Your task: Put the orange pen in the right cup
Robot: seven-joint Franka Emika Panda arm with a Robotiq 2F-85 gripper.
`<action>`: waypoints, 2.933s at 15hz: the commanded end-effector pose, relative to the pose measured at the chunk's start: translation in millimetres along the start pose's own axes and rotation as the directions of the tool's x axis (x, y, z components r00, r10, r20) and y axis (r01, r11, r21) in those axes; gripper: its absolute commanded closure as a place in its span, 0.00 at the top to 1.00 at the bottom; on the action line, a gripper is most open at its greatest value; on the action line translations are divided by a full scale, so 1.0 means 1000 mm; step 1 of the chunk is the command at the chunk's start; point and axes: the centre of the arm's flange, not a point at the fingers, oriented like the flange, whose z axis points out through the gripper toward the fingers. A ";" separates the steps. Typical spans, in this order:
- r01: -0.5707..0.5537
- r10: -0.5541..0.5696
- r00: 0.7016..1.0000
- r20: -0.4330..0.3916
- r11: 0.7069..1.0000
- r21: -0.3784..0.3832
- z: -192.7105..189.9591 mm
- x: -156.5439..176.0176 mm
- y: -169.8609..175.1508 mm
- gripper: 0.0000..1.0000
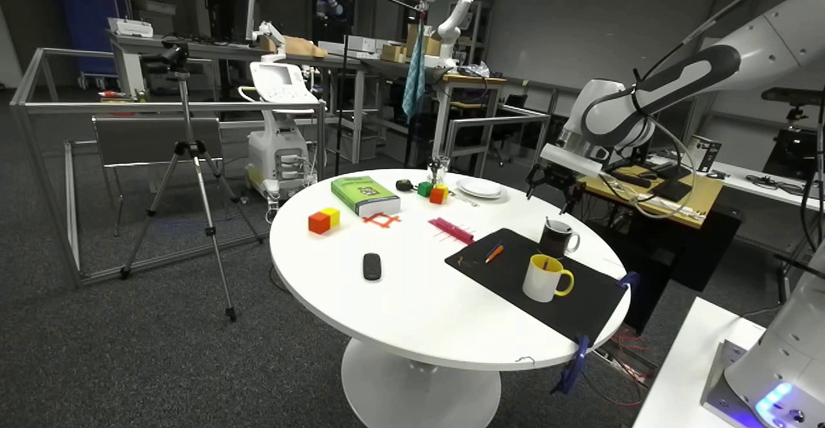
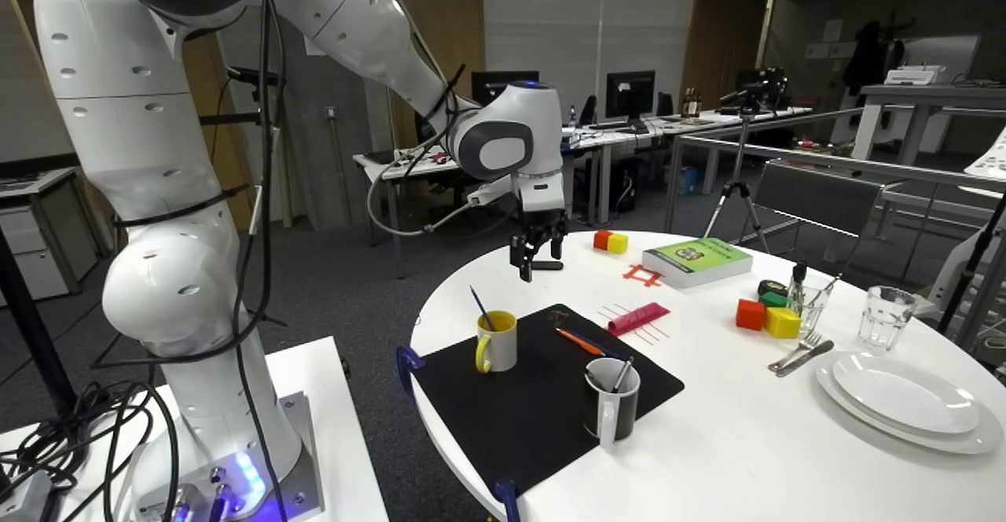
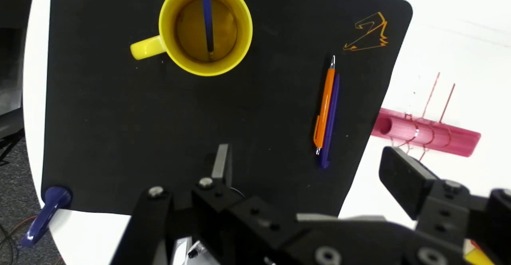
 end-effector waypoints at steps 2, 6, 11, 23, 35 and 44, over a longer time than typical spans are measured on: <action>-0.012 0.013 0.999 -0.042 0.999 0.035 0.010 0.005 -0.005 1.00; -0.047 0.050 0.996 -0.078 0.998 0.039 0.037 0.027 -0.010 1.00; -0.083 0.083 0.994 -0.076 0.997 0.000 0.076 0.053 -0.014 1.00; -0.064 0.055 0.996 -0.074 0.991 -0.117 0.137 0.072 -0.045 1.00; -0.035 0.033 0.999 -0.017 0.974 -0.223 0.174 0.068 -0.064 1.00; -0.023 0.022 1.000 -0.005 0.967 -0.252 0.195 0.064 -0.071 1.00</action>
